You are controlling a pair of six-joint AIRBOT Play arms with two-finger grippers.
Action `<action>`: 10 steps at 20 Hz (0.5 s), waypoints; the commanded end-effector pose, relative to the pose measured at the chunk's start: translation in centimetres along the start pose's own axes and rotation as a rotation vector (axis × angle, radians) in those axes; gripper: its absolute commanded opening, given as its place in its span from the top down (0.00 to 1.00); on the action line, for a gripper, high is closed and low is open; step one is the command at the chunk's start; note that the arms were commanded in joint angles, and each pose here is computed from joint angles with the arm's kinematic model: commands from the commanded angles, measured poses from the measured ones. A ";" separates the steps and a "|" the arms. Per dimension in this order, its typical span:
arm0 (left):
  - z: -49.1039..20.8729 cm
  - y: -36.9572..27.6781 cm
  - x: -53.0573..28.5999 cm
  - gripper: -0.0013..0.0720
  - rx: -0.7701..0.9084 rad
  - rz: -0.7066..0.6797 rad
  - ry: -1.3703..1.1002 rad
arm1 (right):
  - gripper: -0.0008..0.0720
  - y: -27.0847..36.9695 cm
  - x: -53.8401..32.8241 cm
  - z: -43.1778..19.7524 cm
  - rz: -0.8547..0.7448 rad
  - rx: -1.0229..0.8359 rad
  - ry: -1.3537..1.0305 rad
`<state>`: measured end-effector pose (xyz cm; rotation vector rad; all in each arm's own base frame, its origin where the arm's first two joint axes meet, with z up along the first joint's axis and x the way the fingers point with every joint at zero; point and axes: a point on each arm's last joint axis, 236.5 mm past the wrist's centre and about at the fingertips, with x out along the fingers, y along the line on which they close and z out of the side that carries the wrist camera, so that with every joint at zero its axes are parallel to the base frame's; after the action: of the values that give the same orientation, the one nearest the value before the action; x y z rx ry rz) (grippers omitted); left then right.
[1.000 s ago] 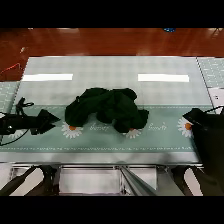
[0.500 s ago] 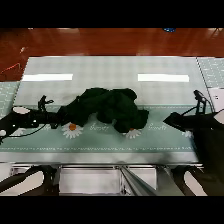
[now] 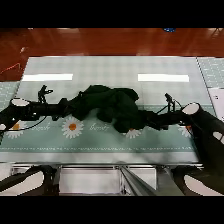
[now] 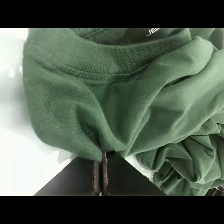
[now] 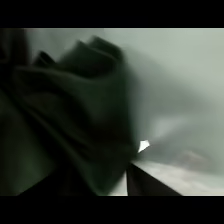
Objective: Fold the shirts.
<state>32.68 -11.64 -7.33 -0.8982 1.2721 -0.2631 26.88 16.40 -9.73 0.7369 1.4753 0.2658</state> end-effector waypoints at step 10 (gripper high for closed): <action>8.8 -13.7 -10.7 0.95 0.265 -0.204 -0.246 | 0.96 13.9 -12.1 10.4 0.029 -0.429 -0.217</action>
<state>38.16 -10.72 1.07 -0.8485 1.0837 -0.3713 35.85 19.30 0.02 0.5514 1.2993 0.4936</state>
